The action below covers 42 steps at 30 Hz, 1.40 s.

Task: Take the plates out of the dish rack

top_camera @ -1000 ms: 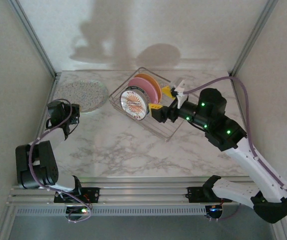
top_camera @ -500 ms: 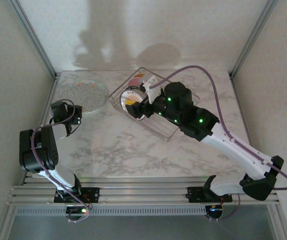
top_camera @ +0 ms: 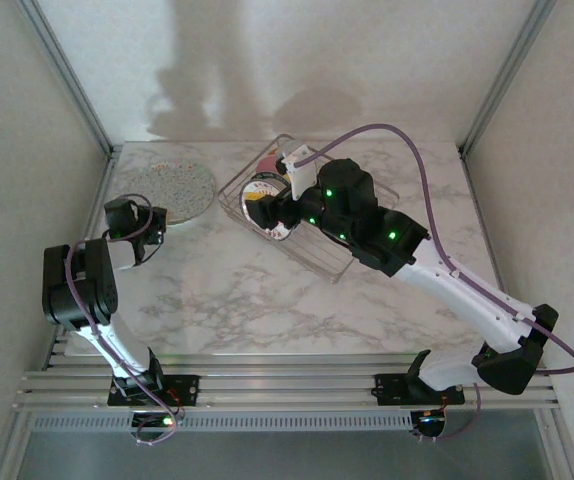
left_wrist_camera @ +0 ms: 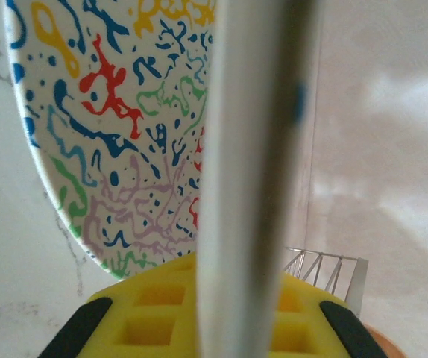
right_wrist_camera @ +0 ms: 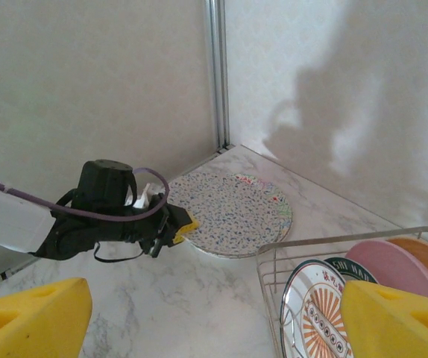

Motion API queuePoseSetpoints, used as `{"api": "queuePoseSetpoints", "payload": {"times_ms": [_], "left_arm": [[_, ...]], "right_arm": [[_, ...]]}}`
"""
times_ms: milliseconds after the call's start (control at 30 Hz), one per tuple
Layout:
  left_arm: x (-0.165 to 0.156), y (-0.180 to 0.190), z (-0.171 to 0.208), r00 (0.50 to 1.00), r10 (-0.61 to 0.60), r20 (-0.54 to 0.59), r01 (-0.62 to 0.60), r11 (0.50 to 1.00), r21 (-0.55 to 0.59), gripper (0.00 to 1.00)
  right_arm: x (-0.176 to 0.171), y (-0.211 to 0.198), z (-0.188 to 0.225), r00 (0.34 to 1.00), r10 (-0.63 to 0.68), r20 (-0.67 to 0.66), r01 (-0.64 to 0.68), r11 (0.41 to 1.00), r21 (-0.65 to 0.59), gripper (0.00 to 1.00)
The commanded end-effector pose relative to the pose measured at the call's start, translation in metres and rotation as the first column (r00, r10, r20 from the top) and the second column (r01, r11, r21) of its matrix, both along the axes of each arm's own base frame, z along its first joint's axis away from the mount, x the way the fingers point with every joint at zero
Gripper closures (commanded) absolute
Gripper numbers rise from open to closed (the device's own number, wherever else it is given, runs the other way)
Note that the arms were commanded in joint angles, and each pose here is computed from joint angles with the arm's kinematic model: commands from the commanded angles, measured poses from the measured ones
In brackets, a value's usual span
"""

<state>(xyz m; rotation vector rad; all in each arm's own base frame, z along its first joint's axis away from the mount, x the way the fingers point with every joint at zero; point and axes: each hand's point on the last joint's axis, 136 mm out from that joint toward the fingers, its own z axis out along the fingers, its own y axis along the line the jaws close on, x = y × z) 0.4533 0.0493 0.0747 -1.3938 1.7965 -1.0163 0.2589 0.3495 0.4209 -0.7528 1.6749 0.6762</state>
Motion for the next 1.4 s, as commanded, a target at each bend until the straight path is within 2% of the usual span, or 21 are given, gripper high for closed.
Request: {"api": "queuePoseSetpoints", "payload": {"times_ms": [0, 200, 300, 567, 767, 900, 1367], "left_arm": [[0.018, 0.003, 0.022, 0.995, -0.042, 0.089, 0.039, 0.999, 0.031, 1.0], [0.022, 0.001, 0.013, 0.996, -0.064, 0.055, 0.063, 0.998, 0.026, 1.0], [0.023, 0.001, 0.009, 0.997, -0.076, 0.034, 0.075, 0.997, 0.034, 0.94], [0.021, 0.002, -0.001, 0.995, -0.093, -0.032, 0.095, 0.994, 0.046, 0.75], [0.017, 0.005, -0.001, 0.991, -0.09, -0.095, 0.097, 0.993, 0.067, 0.51], [0.015, 0.008, -0.001, 0.986, -0.089, -0.139, 0.101, 0.991, 0.084, 0.41], [0.006, 0.02, -0.005, 0.964, -0.023, -0.265, 0.053, 0.993, 0.108, 0.36]], "right_arm": [[-0.003, -0.001, 0.016, 1.0, -0.006, 0.016, 0.006, 0.999, 0.046, 0.13], [-0.004, 0.002, 0.015, 1.0, 0.008, 0.012, -0.009, 0.999, 0.044, 0.13], [-0.005, 0.002, 0.015, 1.0, 0.011, 0.007, -0.011, 0.999, 0.047, 0.13], [-0.006, 0.0, 0.014, 1.0, 0.01, 0.003, -0.01, 0.999, 0.043, 0.13], [-0.006, -0.001, 0.014, 1.0, 0.006, 0.002, -0.006, 0.999, 0.04, 0.13], [-0.006, -0.001, 0.014, 1.0, 0.006, 0.002, -0.006, 0.999, 0.039, 0.13], [-0.005, -0.003, 0.011, 1.0, -0.004, 0.004, 0.004, 1.0, 0.027, 0.13]]}}
